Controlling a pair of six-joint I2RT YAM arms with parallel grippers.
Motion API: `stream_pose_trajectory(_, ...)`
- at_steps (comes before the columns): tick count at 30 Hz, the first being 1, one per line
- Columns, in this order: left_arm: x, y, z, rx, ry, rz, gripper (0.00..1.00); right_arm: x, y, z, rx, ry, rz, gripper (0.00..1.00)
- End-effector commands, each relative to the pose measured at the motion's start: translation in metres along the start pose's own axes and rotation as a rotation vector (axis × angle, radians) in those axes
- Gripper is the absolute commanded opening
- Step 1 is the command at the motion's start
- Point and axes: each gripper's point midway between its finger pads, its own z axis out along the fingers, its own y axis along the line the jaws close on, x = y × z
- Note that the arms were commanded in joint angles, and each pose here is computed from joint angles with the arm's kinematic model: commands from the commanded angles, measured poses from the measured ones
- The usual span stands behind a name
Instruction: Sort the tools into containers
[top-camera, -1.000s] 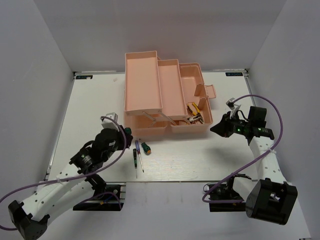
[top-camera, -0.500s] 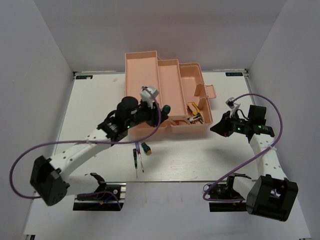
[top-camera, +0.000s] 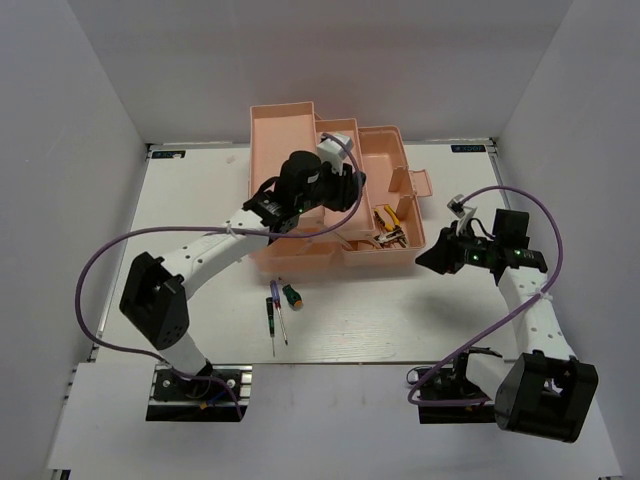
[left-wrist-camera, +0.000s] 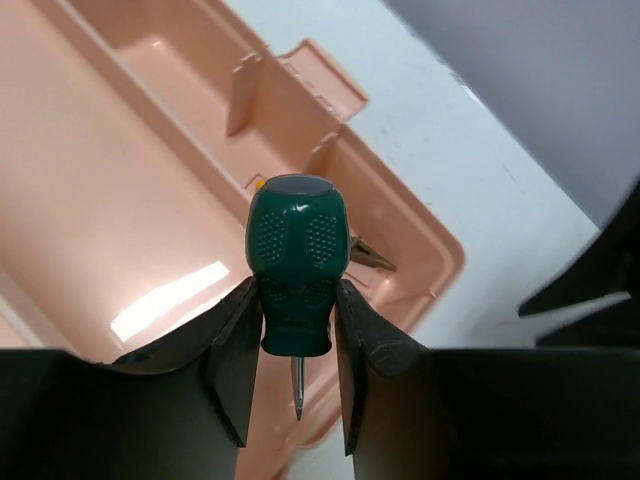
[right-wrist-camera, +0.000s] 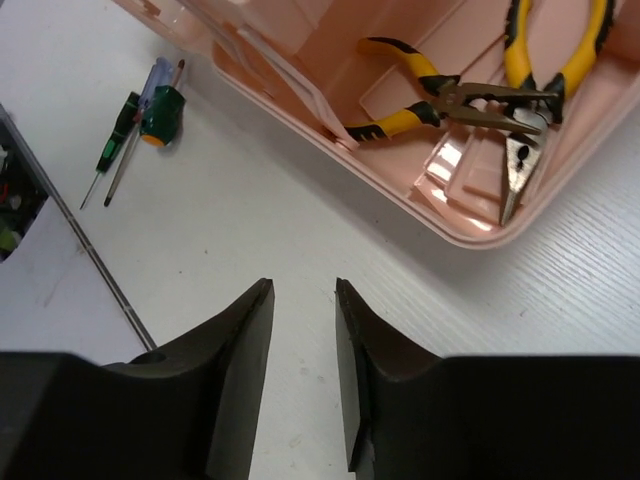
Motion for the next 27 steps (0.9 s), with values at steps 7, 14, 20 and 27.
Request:
stream_pose_trajectory(7, -0.041, 0.023, 0.012, -0.15, -0.028, 0.029, 0.68, -0.026, 0.035, 0.016, -0.079, 0.014, -0.226, 0.38)
stream_pose_trajectory(14, -0.067, 0.012, 0.001, -0.12, -0.074, 0.05, 0.72, -0.025, 0.059, 0.04, -0.113, 0.103, -0.352, 0.38)
stream_pose_trajectory(20, -0.103, -0.069, -0.087, 0.254, -0.24, 0.204, 0.64, 0.009, 0.088, 0.079, -0.161, 0.258, -0.513, 0.37)
stream_pose_trajectory(27, -0.027, -0.059, -0.169, 0.239, -0.09, 0.272, 0.15, 0.049, 0.116, 0.125, -0.125, 0.403, -0.72, 0.39)
